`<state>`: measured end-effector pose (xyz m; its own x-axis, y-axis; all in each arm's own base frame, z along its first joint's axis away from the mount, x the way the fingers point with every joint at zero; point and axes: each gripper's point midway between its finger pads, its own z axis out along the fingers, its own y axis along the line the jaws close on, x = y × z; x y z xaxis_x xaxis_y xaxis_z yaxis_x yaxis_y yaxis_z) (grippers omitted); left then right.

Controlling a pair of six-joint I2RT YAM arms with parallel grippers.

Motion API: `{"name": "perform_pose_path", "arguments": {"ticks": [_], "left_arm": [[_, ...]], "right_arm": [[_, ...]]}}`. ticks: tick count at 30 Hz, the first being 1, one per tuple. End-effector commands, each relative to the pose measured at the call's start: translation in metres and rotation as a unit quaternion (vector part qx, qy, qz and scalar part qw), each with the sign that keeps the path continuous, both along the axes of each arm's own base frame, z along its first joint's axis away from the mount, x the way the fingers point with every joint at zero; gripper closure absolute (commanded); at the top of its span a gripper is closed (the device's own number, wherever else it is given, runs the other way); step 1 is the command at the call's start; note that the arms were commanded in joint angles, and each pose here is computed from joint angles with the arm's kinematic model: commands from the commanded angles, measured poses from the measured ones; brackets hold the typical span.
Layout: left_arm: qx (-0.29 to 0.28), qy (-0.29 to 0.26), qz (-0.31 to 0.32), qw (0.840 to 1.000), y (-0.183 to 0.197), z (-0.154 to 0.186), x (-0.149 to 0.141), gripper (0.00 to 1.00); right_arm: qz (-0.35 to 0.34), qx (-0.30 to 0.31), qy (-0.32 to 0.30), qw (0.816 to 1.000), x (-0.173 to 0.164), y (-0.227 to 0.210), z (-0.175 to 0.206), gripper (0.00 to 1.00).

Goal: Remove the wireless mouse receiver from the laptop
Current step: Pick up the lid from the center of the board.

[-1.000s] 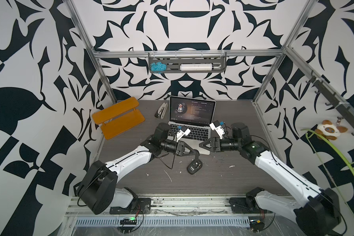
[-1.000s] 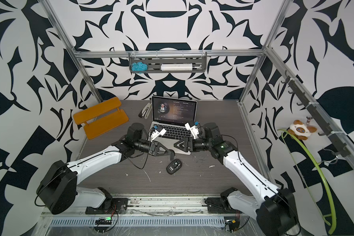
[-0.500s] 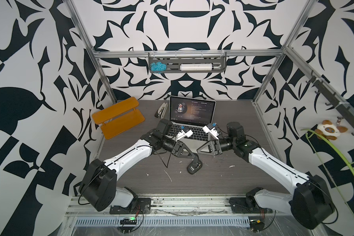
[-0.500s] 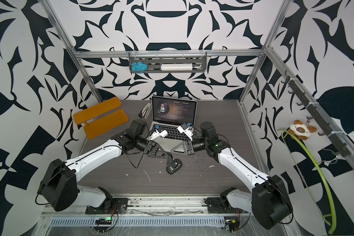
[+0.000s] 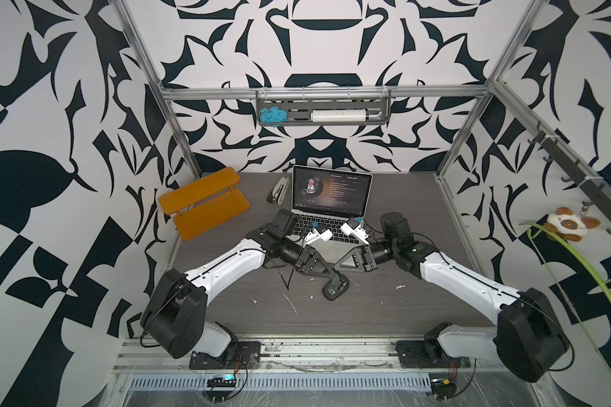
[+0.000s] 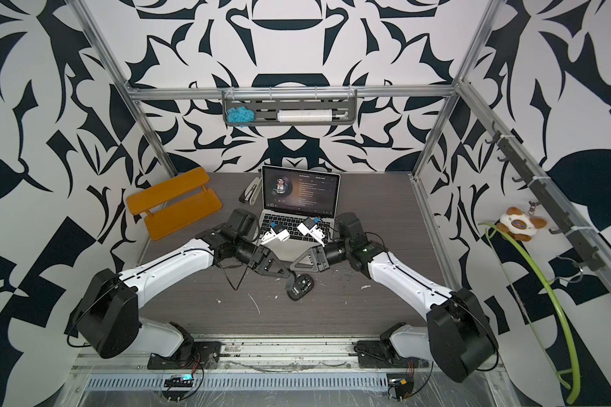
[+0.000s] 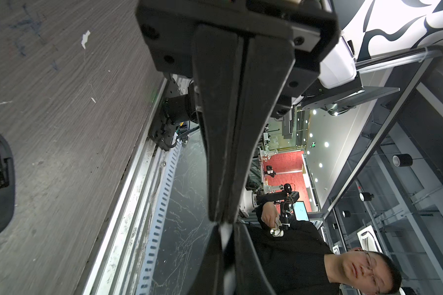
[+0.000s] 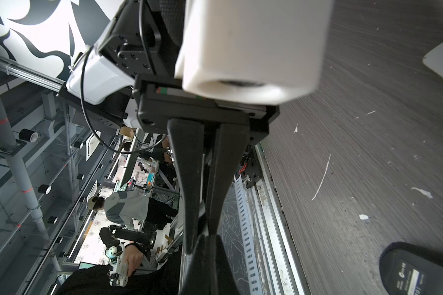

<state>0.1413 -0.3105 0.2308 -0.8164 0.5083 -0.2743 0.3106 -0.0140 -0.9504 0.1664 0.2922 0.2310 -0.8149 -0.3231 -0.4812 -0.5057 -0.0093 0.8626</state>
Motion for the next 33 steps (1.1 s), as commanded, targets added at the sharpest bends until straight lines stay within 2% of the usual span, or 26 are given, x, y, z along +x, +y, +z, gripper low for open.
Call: {"name": "perform_pose_path", "arguments": {"ticks": [1,6,7,8,9,14,18,24,33], "left_arm": [[-0.028,-0.022,-0.009,0.999,-0.002,0.013,0.003,0.94],[-0.031,-0.027,-0.008,0.999,-0.001,0.016,0.005,0.94],[-0.033,-0.029,-0.008,0.999,-0.001,0.017,0.004,0.94],[-0.035,-0.031,-0.009,0.999,0.000,0.019,0.004,0.94],[-0.039,-0.030,-0.011,0.999,0.000,0.020,0.003,0.94],[-0.043,-0.028,-0.011,0.999,0.005,0.022,0.001,0.94],[-0.044,-0.024,-0.010,0.999,0.008,0.022,0.002,0.94],[-0.045,-0.022,-0.008,0.999,0.009,0.021,0.004,0.94],[-0.044,-0.022,-0.008,0.999,0.009,0.022,0.005,0.94]], "right_arm": [[0.014,0.005,-0.013,1.000,-0.004,0.007,0.001,1.00],[0.022,0.008,-0.010,1.000,-0.009,0.011,0.002,1.00],[0.025,0.010,-0.008,1.000,-0.010,0.011,0.002,0.93],[0.026,0.011,-0.005,1.000,-0.011,0.010,0.003,0.78],[0.027,0.012,-0.007,1.000,-0.012,0.009,0.003,0.75],[0.031,0.014,-0.007,0.999,-0.019,0.004,0.003,0.72],[0.034,0.019,-0.009,0.999,-0.022,0.003,0.006,0.74],[0.039,0.032,-0.020,0.999,-0.029,0.000,0.016,0.71],[0.041,0.027,-0.018,0.999,-0.029,0.007,0.014,0.87]]}}
